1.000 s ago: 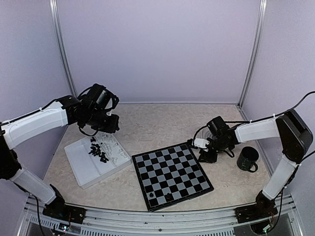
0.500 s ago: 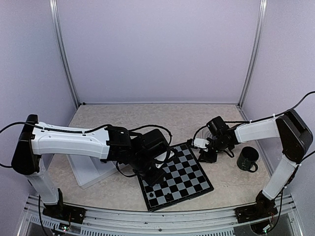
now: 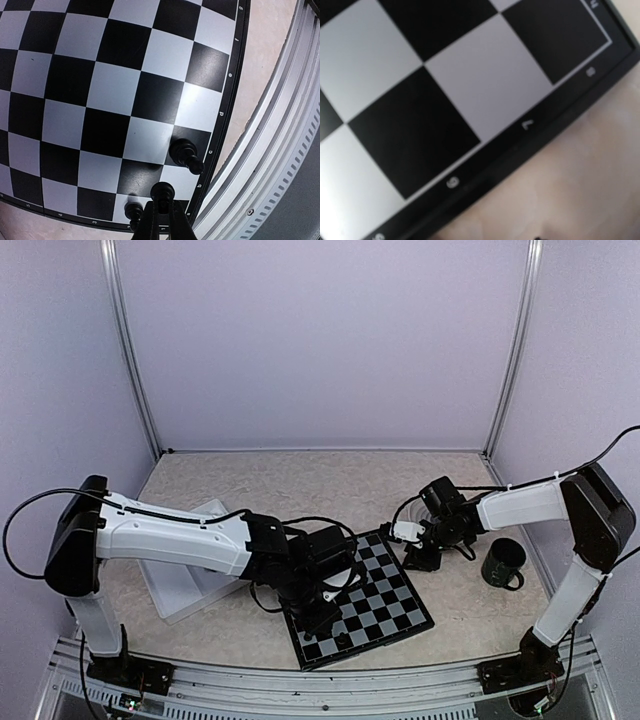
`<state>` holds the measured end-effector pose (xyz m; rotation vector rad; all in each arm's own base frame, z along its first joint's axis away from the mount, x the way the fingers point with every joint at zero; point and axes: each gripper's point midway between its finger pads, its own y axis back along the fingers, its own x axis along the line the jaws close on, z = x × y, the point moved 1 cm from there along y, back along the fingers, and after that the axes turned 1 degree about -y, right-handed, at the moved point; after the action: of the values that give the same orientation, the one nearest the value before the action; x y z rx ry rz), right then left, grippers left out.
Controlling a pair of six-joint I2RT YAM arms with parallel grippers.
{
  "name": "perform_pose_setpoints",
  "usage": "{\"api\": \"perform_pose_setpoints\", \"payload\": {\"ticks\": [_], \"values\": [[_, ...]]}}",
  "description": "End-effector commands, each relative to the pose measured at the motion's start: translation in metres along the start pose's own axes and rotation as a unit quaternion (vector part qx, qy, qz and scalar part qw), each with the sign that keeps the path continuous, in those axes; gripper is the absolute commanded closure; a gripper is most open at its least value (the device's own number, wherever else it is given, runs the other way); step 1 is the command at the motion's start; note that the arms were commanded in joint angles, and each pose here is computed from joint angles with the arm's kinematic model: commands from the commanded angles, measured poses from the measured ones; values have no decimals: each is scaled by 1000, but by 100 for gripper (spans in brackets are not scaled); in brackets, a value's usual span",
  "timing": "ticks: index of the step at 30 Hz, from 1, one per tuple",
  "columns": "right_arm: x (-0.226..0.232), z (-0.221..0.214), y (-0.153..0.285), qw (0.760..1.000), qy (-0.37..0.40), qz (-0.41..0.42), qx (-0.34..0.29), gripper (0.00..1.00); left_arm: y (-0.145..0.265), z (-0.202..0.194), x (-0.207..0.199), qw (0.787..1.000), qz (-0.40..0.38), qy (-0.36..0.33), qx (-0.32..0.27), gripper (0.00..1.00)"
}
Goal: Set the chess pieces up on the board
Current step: Place the storage box in g7.
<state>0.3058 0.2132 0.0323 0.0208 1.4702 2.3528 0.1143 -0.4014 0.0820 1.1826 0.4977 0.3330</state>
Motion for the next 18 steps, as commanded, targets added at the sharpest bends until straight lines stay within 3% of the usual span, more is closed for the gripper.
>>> {"api": "perform_pose_setpoints", "payload": {"ticks": [1,18], "values": [[5,-1,-2,1000,6,3,6,54,-9,-4,-2,1000,-2,-17,13,95],[5,-2,-3,1000,4,5,8,54,-20,-10,13,998,39,-20,34,92]]}}
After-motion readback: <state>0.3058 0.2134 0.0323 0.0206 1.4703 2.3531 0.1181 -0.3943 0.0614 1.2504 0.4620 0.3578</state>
